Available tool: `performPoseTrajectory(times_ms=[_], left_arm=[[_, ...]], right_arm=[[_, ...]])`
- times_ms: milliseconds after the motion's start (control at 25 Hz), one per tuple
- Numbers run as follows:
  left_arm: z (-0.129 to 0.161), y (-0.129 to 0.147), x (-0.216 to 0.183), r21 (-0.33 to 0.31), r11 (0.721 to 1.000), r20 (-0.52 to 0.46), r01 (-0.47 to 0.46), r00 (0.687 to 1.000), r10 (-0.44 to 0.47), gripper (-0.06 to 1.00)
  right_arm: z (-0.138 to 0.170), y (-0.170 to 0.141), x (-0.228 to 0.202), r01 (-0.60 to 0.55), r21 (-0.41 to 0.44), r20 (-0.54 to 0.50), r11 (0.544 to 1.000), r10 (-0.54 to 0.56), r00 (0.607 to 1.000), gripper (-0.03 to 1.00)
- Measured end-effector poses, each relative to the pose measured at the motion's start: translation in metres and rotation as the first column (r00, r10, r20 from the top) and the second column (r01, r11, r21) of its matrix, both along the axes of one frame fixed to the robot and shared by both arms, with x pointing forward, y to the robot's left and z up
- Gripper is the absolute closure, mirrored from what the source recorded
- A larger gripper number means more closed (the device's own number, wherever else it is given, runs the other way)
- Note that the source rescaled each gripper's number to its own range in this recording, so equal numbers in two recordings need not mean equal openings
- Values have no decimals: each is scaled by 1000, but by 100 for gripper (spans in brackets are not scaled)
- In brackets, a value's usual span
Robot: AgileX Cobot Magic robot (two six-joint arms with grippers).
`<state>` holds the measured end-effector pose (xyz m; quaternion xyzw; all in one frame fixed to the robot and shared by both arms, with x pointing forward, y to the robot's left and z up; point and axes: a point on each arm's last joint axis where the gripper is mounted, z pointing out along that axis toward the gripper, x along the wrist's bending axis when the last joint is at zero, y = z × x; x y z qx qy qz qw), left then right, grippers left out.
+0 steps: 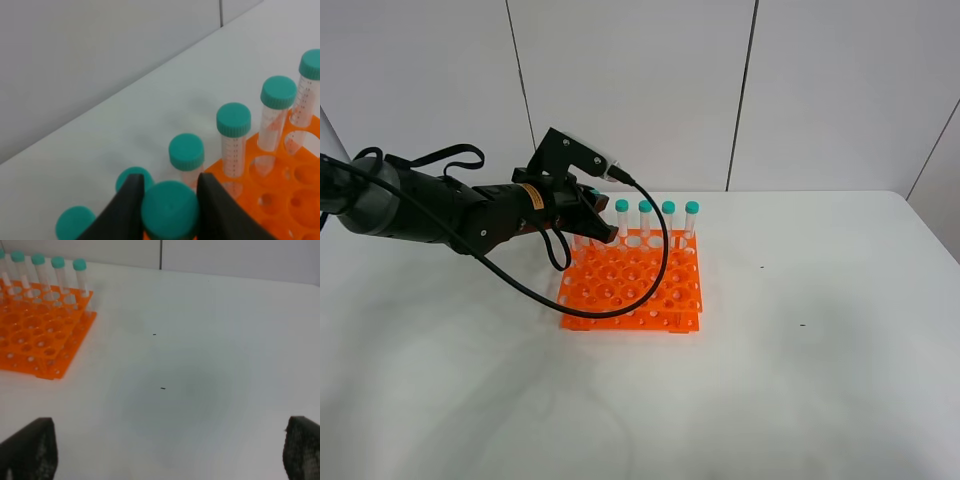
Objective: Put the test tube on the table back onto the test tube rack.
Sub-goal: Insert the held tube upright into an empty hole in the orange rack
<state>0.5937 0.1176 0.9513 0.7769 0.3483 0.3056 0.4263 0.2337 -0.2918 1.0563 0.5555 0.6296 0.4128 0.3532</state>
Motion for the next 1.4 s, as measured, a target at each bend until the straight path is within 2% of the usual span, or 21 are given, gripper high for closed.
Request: performPoseTrajectory(times_ms=[200, 400, 720, 1040, 1400], left_arm=[[0, 0, 0, -3, 1000, 2, 0, 1000, 0, 94], [1, 0, 0, -53, 998, -18, -25, 1000, 24, 94], [1, -2, 0, -37, 999, -10, 2, 1000, -3, 94], [-29, -3, 3, 15, 1000, -62, 16, 998, -15, 94], [-40, -6, 5, -1, 1000, -47, 24, 999, -24, 94]], right_arm=[[0, 0, 0, 0, 0, 1, 1000, 0, 1000, -3], [0, 0, 0, 0, 0, 1, 1000, 0, 1000, -3], [0, 0, 0, 0, 0, 2, 1000, 0, 1000, -3], [0, 0, 0, 0, 0, 2, 1000, 0, 1000, -3], [0, 0, 0, 0, 0, 2, 1000, 0, 1000, -3]])
